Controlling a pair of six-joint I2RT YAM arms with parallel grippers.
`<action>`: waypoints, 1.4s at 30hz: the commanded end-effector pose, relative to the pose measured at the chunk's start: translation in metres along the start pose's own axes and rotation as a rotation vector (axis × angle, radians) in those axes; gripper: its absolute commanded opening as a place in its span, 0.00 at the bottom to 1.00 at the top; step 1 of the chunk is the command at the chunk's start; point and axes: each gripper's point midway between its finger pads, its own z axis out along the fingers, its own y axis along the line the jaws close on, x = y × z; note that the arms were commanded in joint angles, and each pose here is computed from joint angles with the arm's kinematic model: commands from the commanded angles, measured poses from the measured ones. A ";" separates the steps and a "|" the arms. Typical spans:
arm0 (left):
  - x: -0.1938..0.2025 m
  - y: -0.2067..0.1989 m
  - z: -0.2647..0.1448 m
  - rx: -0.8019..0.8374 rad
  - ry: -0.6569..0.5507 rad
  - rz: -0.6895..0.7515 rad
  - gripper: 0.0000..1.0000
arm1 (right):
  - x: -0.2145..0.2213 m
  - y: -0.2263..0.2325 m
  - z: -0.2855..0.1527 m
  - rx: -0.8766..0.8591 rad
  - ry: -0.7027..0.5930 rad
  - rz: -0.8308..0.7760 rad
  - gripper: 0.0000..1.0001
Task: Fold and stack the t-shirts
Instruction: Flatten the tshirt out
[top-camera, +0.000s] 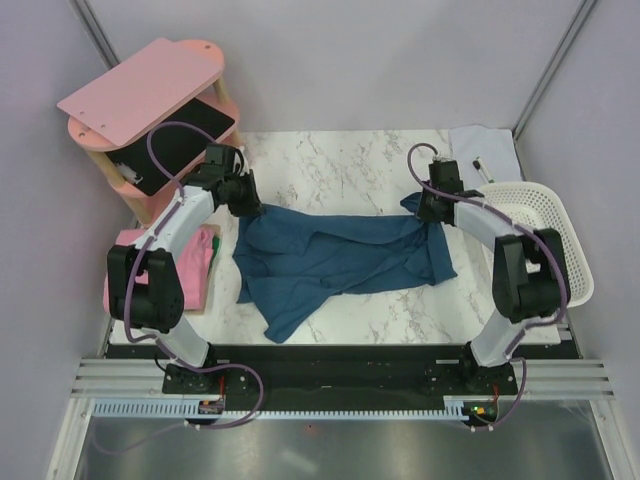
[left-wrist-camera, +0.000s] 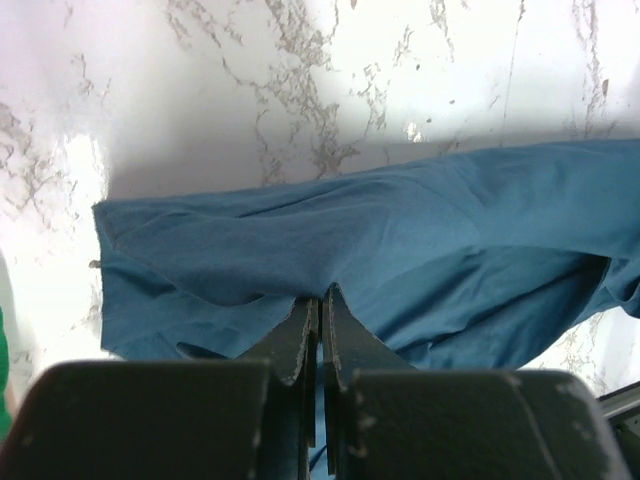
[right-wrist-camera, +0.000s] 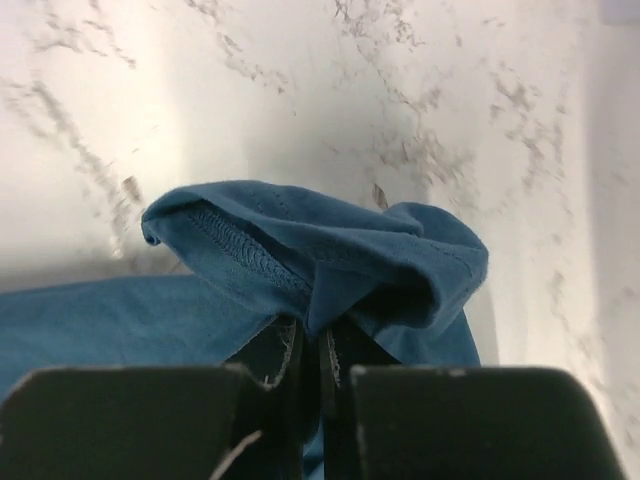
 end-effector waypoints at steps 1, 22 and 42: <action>0.006 0.009 -0.016 -0.032 -0.011 0.032 0.02 | -0.037 -0.014 -0.057 0.041 -0.193 0.061 0.09; 0.037 0.024 -0.012 -0.076 0.074 0.021 0.02 | -0.070 0.019 -0.069 -0.022 -0.126 -0.038 0.95; 0.037 0.020 -0.009 -0.051 0.090 0.035 0.02 | -0.047 0.011 -0.014 0.303 0.095 -0.410 0.88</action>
